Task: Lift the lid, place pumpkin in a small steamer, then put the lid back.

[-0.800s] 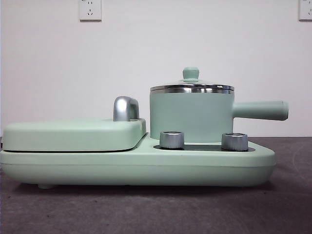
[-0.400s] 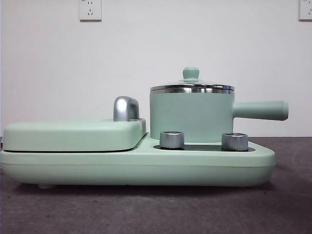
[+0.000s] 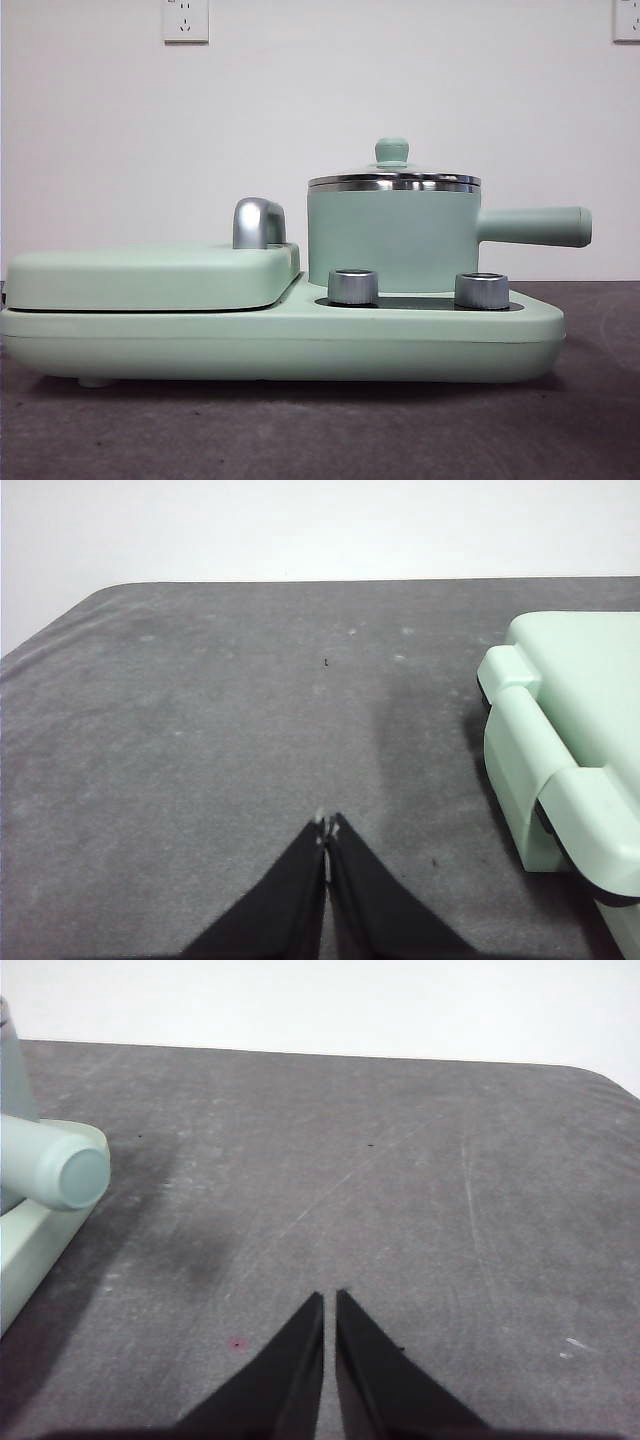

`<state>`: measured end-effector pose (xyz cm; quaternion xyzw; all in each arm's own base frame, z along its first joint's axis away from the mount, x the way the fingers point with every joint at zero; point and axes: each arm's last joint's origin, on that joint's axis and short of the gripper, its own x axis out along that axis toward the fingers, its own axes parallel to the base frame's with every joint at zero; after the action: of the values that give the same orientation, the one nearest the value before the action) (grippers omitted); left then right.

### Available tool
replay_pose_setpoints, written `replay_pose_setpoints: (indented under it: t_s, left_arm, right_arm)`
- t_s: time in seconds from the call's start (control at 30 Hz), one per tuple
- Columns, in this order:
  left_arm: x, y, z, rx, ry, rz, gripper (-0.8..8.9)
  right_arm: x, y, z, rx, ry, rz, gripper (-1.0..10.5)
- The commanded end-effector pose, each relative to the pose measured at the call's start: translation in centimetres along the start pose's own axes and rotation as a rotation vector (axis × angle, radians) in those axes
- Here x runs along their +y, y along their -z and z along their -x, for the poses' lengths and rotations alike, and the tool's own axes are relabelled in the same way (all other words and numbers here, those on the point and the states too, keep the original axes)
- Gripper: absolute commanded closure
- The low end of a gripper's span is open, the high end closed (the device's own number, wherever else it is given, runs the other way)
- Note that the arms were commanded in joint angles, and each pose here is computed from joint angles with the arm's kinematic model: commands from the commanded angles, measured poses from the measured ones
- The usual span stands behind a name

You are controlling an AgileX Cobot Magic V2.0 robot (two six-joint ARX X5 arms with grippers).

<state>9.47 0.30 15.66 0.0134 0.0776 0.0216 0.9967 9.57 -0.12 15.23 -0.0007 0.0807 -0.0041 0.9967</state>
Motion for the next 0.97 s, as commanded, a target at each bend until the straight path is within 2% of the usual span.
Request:
replay_pose_setpoints:
  t_s: [0.03,0.97]
  left_arm:
    - [-0.02,0.64,-0.18,0.022,0.002,-0.01,8.07]
    - [-0.02,0.64,-0.18,0.022,0.002,-0.01,8.07]
  right_arm:
    - [0.0,0.15,-0.05,0.0,0.0,0.008,9.3]
    - [0.0,-0.01,-0.05,-0.016,0.001,0.008,9.3]
